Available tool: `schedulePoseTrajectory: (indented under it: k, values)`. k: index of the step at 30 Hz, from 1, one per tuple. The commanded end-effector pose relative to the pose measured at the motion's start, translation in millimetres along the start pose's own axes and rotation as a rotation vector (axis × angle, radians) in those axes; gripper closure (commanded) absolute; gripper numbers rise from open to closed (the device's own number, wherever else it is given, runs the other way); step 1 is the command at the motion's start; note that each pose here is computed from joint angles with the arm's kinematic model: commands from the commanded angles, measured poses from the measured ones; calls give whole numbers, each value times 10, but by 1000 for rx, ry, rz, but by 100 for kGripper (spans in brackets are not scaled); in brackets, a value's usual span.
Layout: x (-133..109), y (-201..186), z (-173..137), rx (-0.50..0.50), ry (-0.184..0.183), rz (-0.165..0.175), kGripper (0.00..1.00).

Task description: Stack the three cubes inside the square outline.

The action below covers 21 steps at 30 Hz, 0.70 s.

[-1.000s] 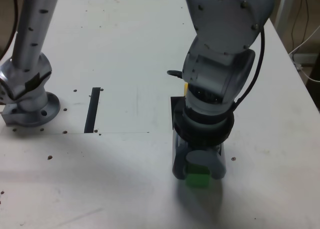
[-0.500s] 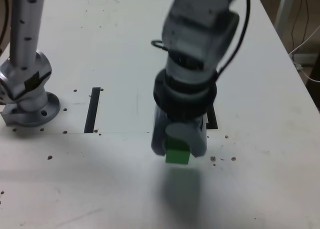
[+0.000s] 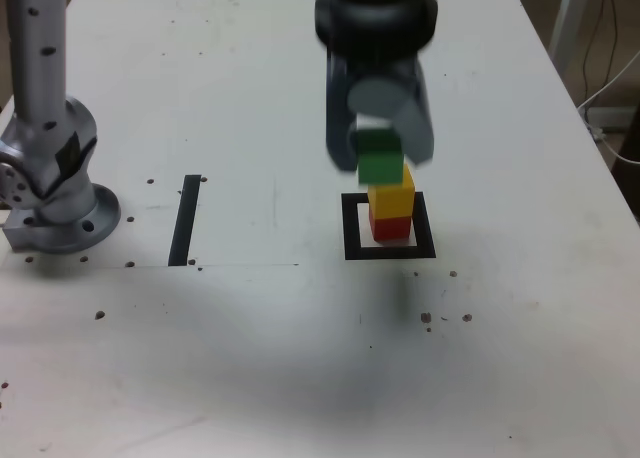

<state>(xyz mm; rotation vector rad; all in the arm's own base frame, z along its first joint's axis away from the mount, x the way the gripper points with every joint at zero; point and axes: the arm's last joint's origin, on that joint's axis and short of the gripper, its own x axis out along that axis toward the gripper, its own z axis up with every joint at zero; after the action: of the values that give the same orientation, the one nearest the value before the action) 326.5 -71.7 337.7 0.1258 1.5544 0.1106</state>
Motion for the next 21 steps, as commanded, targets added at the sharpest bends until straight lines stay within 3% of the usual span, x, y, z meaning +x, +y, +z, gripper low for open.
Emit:
schedulePoseTrajectory:
  k: [1, 8, 21]
  values:
    - [-7, 131, 4, -17, 1, 6, 94]
    - [114, 397, 27, -54, 45, 11, 94]
    - [262, 405, 212, -65, 63, 4, 94]
